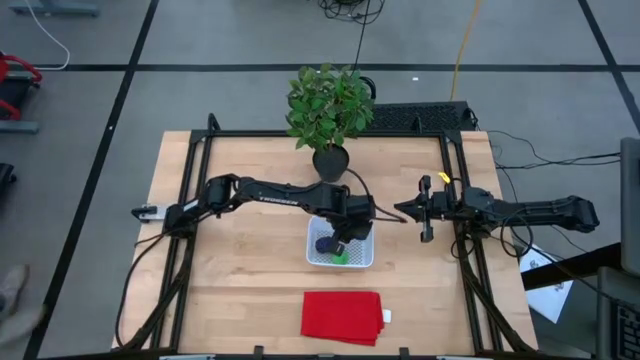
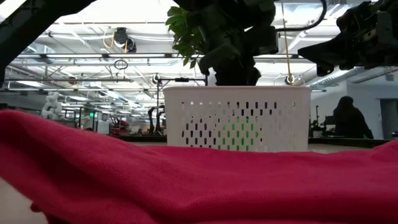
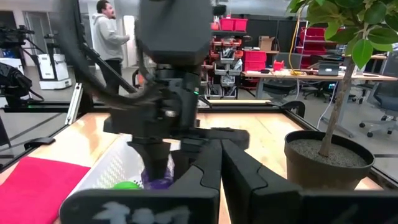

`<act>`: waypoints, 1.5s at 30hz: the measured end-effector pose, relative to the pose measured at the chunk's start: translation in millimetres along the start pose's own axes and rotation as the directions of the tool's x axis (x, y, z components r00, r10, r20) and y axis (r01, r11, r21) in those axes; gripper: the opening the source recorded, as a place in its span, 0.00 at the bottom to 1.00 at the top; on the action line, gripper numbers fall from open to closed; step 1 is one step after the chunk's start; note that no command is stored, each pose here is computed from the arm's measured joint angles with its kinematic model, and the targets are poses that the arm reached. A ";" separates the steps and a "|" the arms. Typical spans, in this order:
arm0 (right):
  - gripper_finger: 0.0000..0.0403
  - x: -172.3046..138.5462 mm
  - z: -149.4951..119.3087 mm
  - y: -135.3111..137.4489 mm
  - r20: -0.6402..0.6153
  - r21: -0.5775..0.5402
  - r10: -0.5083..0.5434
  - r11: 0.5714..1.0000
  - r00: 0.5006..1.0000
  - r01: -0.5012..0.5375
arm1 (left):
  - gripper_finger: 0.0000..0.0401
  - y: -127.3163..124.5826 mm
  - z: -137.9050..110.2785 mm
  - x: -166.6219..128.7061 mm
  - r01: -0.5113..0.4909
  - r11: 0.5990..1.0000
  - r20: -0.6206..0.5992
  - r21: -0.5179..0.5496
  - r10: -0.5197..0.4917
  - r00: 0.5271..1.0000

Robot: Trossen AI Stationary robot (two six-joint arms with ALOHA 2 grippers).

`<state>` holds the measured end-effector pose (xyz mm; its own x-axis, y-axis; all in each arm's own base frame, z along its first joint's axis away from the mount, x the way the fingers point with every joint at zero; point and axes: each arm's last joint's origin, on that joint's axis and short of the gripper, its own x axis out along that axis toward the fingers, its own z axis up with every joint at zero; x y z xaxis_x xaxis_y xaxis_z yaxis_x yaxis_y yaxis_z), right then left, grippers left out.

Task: Pick and placing Produce into tupperware
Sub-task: Put the violet eggplant into the white bin

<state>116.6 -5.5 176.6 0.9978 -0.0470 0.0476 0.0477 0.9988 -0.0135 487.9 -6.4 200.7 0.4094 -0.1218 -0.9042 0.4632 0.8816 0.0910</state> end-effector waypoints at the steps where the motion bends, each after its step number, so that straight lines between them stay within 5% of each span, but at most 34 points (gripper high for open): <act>1: 0.00 0.0 -0.1 0.0 -0.001 0.000 0.000 1.000 1.000 0.000 | 0.27 -1.6 0.8 0.2 0.001 1.000 0.001 0.019 -0.001 1.000; 17: 0.00 0.0 -0.4 0.0 -0.004 -0.001 0.000 1.000 1.000 0.000 | 0.27 -13.5 -0.8 23.8 0.019 0.993 -0.062 0.117 -0.012 0.998; 35: 0.00 0.0 -0.4 0.0 -0.004 -0.006 0.000 1.000 1.000 0.000 | 0.27 -13.2 -1.2 24.3 -0.030 0.994 -0.089 0.104 0.039 0.995; 45: 0.00 0.0 -0.4 0.0 -0.004 -0.006 0.000 1.000 1.000 0.000 | 0.45 -13.3 -1.3 24.3 -0.029 0.995 -0.090 0.100 0.038 0.995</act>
<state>116.6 -5.5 176.2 0.9980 -0.0468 0.0432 0.0477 0.9987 -0.0193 490.7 -20.5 176.9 0.3542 -0.0471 -0.9340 0.5275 0.8347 0.1580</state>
